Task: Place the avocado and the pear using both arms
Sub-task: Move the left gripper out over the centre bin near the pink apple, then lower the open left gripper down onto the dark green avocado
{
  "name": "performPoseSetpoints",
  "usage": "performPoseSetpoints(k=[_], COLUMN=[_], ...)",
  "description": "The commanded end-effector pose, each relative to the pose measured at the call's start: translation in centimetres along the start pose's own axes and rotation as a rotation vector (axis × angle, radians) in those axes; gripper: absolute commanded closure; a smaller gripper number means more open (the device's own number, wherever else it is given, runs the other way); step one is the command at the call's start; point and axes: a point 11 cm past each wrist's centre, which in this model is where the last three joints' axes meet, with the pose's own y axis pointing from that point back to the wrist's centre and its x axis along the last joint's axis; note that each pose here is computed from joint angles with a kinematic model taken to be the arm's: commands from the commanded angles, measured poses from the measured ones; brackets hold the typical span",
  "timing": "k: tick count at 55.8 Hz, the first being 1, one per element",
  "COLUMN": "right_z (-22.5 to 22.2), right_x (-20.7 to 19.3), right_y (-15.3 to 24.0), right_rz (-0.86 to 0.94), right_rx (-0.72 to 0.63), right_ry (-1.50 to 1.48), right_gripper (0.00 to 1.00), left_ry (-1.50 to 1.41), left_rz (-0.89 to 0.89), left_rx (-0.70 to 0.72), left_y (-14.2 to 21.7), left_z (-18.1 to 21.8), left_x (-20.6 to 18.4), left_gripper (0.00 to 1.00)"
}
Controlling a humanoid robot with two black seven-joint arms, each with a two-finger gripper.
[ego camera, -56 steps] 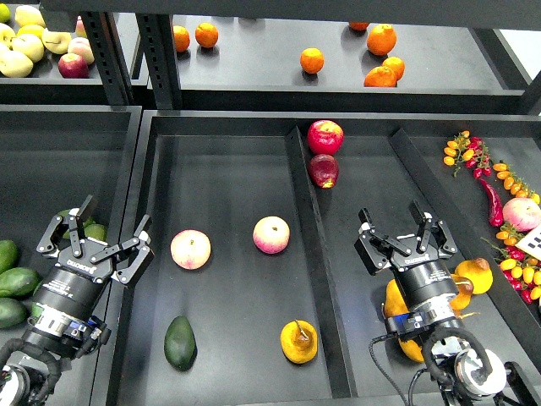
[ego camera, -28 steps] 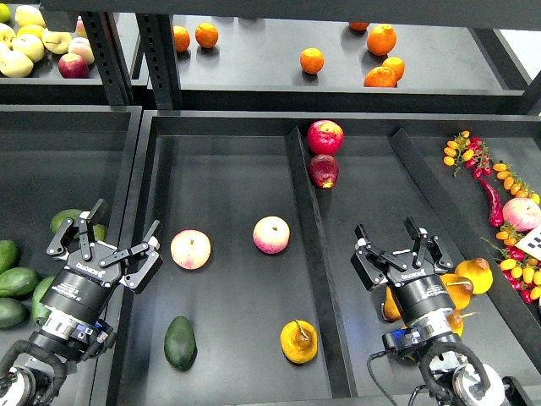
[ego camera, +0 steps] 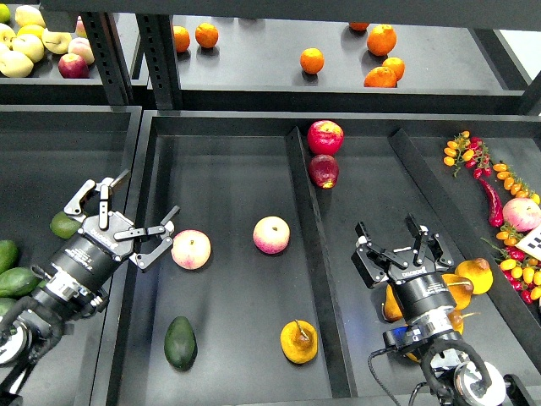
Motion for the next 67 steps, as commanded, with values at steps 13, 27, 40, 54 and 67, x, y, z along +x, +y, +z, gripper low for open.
performPoseSetpoints(k=[13, 27, 40, 54, 67], right_z=[-0.2, -0.2, -0.1, -0.1, 0.0], right_x=[-0.1, -0.4, -0.9, -1.7, -2.0], right_y=[-0.2, -0.5, -1.1, -2.5, -3.4], right_rz=[0.005, 0.0, -0.012, 0.008, 0.049], right_rx=[0.003, -0.001, -0.01, -0.023, -0.033], right_ry=[-0.001, 0.001, 0.006, 0.006, -0.001], right_gripper=[0.0, 0.0, 0.0, 0.0, 0.0], left_ry=[-0.251, -0.45, -0.544, -0.765, -0.969], left_rz=[0.054, 0.108, 0.151, 0.246, 0.298], left_rx=[0.34, 0.464, 0.574, 0.852, 1.072], left_y=[-1.0, -2.3, -2.8, -2.3, -2.7], left_z=[0.5, 1.8, 2.5, 2.9, 1.9], left_x=[-1.0, -0.9, -0.8, -0.4, 1.0], left_gripper=[0.0, 0.0, 0.0, 0.0, 0.0])
